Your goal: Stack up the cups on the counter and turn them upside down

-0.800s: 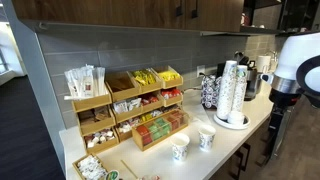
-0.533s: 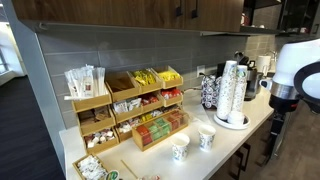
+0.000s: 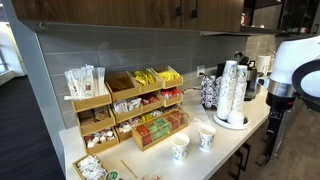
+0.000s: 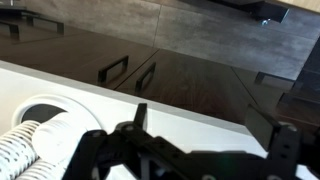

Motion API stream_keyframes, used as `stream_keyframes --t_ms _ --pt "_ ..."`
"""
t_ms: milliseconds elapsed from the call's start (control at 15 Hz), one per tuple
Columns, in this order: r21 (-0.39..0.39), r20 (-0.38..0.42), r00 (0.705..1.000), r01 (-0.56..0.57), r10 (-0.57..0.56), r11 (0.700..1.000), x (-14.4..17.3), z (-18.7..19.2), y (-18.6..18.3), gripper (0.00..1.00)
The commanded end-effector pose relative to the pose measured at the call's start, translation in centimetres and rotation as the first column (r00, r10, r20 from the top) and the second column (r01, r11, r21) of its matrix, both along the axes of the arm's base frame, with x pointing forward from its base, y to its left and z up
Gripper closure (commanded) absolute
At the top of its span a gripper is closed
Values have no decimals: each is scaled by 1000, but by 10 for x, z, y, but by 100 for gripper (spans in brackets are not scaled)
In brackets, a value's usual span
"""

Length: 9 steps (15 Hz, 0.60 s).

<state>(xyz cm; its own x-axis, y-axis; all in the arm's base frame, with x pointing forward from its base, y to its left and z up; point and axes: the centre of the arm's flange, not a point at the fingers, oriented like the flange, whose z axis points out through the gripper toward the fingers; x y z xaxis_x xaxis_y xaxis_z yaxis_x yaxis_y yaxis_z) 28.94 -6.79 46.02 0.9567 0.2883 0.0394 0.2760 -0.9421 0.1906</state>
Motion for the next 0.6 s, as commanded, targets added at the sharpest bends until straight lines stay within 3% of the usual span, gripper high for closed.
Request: stream_keyframes --t_ms 0,267,333,533 --pt "-15 31 999 -40 41 999 46 2 42 0" --pt "82 38 998 45 -48 996 83 15 91 0" --pt "37 50 999 9 -11 999 52 11 75 0" --pt "62 35 999 26 -28 998 72 13 89 0"
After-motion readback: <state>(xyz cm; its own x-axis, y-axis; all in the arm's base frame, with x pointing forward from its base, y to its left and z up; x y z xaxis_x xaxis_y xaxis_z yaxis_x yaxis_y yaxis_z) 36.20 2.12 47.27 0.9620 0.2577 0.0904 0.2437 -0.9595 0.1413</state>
